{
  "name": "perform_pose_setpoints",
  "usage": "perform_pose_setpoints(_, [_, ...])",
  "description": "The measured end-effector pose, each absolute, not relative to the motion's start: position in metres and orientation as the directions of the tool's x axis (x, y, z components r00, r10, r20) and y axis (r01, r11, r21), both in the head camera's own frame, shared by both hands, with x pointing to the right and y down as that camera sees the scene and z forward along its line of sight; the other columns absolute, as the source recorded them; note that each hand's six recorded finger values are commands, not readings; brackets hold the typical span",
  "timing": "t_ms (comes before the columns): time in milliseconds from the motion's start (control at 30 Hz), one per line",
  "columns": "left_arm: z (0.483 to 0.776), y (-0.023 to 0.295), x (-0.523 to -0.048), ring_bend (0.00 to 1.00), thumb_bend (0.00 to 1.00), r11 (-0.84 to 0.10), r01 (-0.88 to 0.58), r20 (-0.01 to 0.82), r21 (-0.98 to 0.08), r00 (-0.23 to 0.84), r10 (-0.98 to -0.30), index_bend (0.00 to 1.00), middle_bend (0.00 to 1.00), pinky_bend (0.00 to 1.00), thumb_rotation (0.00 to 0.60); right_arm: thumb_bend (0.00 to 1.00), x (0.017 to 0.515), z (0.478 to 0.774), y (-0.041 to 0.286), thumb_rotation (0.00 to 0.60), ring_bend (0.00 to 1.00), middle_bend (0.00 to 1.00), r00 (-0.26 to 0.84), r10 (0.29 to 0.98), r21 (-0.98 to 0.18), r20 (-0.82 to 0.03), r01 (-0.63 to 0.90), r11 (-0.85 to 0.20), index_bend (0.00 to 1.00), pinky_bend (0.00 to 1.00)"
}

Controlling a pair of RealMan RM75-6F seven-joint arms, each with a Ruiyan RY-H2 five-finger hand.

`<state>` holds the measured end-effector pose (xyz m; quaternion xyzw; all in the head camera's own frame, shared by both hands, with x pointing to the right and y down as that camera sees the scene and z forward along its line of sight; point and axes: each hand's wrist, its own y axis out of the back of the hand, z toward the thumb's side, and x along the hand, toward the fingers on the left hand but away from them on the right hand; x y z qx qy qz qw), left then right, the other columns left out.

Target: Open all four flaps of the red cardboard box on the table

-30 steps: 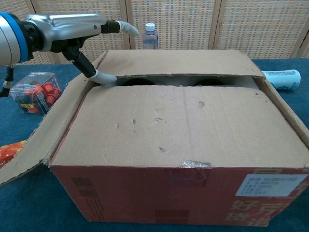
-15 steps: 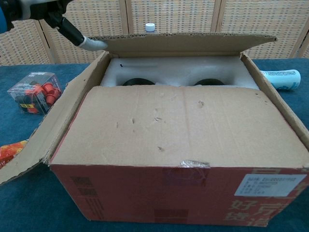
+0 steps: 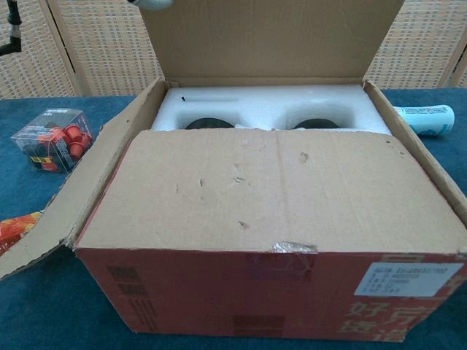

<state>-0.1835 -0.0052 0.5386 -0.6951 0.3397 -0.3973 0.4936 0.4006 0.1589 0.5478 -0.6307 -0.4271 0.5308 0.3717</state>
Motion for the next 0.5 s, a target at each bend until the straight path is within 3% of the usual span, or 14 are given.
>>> perform_pose_setpoints(500, [0.572,-0.043,-0.176,0.00,0.31,-0.278,0.033,0.272,-0.960,0.339,-0.900,0.00,0.00,0.00,0.483,0.96,0.405,0.545,0.161,0.600,0.00,0.04,0.062,0.934,-0.923,-0.351,0.145,-0.357,0.07,0.00])
